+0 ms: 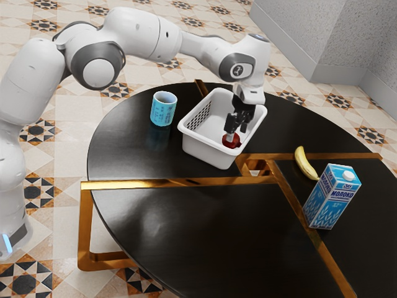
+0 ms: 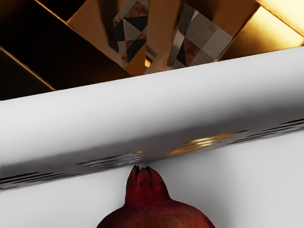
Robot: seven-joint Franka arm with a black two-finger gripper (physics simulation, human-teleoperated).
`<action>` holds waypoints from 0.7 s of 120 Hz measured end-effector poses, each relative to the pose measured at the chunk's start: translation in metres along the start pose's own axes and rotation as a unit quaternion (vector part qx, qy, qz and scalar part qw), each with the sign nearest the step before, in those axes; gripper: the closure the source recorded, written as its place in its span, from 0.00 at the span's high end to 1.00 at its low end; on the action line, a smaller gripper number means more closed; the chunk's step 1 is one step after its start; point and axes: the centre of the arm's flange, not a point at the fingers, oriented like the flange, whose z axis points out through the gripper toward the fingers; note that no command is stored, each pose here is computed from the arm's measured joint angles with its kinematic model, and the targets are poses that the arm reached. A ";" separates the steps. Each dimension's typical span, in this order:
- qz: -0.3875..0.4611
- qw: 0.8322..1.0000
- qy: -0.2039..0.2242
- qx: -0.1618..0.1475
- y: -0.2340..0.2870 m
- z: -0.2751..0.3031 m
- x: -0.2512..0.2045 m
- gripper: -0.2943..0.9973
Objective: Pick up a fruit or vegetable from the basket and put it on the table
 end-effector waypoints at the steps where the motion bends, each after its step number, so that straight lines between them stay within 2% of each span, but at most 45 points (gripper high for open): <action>1: 0.000 1.000 0.000 0.000 0.000 0.000 0.000 0.77; 84: -0.014 1.000 -0.005 -0.014 -0.002 0.022 -0.008 0.77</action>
